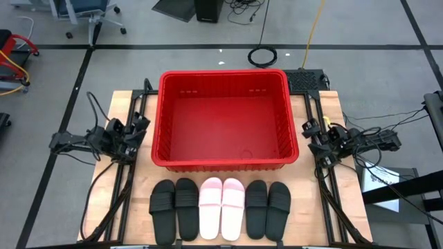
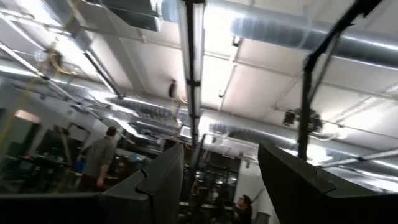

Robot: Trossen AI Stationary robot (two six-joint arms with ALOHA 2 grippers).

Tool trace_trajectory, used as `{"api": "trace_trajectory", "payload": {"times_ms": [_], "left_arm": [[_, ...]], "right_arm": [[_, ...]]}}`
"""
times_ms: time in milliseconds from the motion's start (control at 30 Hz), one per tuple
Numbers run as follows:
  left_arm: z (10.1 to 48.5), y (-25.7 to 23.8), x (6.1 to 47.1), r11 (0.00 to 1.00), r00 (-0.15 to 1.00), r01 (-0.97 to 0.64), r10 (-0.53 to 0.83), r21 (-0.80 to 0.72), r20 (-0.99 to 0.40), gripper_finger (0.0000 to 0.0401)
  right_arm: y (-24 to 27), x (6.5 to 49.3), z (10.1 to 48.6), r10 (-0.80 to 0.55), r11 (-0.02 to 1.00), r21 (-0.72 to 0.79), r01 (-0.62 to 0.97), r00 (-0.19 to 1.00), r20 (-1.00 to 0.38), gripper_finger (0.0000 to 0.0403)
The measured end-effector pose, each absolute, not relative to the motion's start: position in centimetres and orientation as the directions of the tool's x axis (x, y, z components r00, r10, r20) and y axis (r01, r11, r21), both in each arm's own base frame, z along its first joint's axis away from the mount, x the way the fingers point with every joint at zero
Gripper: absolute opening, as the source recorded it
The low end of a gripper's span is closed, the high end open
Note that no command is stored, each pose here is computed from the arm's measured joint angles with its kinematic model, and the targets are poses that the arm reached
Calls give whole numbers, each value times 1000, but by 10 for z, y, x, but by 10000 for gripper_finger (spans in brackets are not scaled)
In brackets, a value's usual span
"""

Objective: Pick and place slides into bin
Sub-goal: Put the black slide into the red container

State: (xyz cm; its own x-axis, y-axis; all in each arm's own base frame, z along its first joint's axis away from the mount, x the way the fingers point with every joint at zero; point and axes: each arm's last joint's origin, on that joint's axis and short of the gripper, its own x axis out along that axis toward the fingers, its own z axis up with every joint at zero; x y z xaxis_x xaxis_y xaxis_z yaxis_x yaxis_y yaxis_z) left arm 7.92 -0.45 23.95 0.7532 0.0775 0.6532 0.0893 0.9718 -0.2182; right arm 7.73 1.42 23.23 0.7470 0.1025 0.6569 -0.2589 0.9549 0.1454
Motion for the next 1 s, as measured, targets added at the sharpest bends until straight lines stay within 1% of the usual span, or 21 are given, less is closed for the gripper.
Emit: {"api": "trace_trajectory", "payload": {"times_ms": [133,233,333,467,567,700,867,1000], "left_arm": [[250,-5,82,974,766,95,62,-208,639,214],[264,-6,87,977,803,71,63,-199,593,214],[280,-7,95,980,854,53,56,-194,517,214],[300,-9,110,988,901,26,42,-149,432,214],[314,-13,120,994,910,27,21,-110,414,214],[326,-22,130,996,917,61,-28,-71,397,214],[337,-35,135,991,913,128,-108,-26,394,214],[340,-45,133,986,903,167,-161,18,399,214]], "right_arm": [[15,79,233,103,955,145,-259,746,658,210],[16,84,231,113,955,145,-257,771,626,210],[18,89,229,173,952,110,-287,795,582,210],[20,91,253,230,946,46,-322,762,606,210],[23,96,268,292,934,-8,-356,752,592,210],[27,102,295,371,912,-91,-401,709,600,210],[35,119,325,432,893,-142,-427,723,539,210],[44,132,349,473,877,-155,-455,761,444,210]]}}
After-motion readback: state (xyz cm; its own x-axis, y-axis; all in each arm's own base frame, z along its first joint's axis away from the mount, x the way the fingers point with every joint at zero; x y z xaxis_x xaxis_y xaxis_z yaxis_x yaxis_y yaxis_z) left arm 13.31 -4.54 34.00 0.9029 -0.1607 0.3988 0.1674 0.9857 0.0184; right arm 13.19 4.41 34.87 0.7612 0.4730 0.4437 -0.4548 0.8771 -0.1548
